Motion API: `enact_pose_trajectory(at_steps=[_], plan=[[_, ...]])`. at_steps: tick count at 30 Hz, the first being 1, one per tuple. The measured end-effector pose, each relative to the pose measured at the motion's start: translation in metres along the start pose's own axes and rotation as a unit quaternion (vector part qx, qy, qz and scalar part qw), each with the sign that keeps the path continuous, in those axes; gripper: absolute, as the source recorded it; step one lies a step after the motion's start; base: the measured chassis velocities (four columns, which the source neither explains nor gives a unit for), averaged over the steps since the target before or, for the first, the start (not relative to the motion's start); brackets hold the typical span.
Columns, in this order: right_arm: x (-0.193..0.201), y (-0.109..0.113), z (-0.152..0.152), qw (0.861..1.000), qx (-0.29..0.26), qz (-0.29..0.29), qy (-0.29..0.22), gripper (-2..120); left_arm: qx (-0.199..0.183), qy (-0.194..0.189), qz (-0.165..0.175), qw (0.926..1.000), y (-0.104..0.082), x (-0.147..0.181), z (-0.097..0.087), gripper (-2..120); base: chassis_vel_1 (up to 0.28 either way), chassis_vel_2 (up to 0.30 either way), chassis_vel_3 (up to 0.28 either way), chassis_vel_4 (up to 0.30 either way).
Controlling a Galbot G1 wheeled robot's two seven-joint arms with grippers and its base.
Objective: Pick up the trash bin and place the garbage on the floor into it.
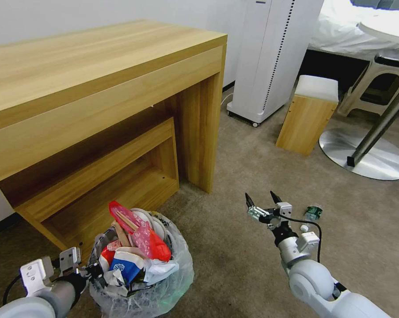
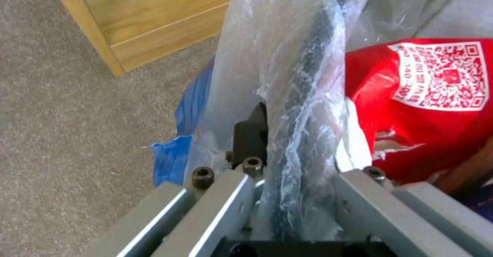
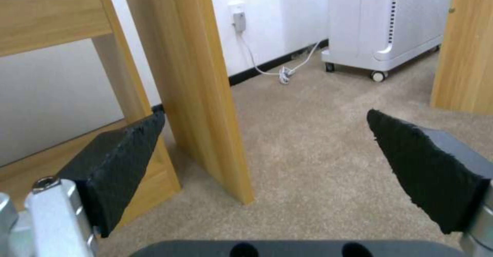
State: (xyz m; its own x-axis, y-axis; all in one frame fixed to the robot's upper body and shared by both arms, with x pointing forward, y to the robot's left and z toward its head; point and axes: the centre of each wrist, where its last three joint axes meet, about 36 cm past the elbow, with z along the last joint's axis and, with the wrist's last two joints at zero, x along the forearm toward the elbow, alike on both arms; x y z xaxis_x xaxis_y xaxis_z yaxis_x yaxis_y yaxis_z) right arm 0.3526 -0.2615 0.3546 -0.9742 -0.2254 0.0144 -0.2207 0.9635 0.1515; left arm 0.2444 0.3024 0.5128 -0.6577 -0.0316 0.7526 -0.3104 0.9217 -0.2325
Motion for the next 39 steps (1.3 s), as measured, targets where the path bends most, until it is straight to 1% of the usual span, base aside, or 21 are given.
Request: enact_pose_trajectory(at_steps=[16,31,39], plan=[[-0.0033,0.0003,-0.0033,1.000,0.004,-0.004,-0.006,100,0.001,0.001,0.002,1.0000,-0.0021,0.0016,0.0013,0,-0.016,-0.017,-0.018,-0.020],[-0.0010,-0.0050,-0.0037,1.000,0.015,-0.006,-0.011,100,0.002,0.003,0.002,1.0000,-0.0033,0.0039,0.0057,0,-0.104,-0.101,-0.108,-0.110],[0.0010,-0.0093,0.0035,0.999,0.029,-0.013,-0.028,100,0.000,0.006,0.006,1.0000,-0.0040,0.0069,0.0076,0,-0.114,-0.126,-0.115,-0.125]])
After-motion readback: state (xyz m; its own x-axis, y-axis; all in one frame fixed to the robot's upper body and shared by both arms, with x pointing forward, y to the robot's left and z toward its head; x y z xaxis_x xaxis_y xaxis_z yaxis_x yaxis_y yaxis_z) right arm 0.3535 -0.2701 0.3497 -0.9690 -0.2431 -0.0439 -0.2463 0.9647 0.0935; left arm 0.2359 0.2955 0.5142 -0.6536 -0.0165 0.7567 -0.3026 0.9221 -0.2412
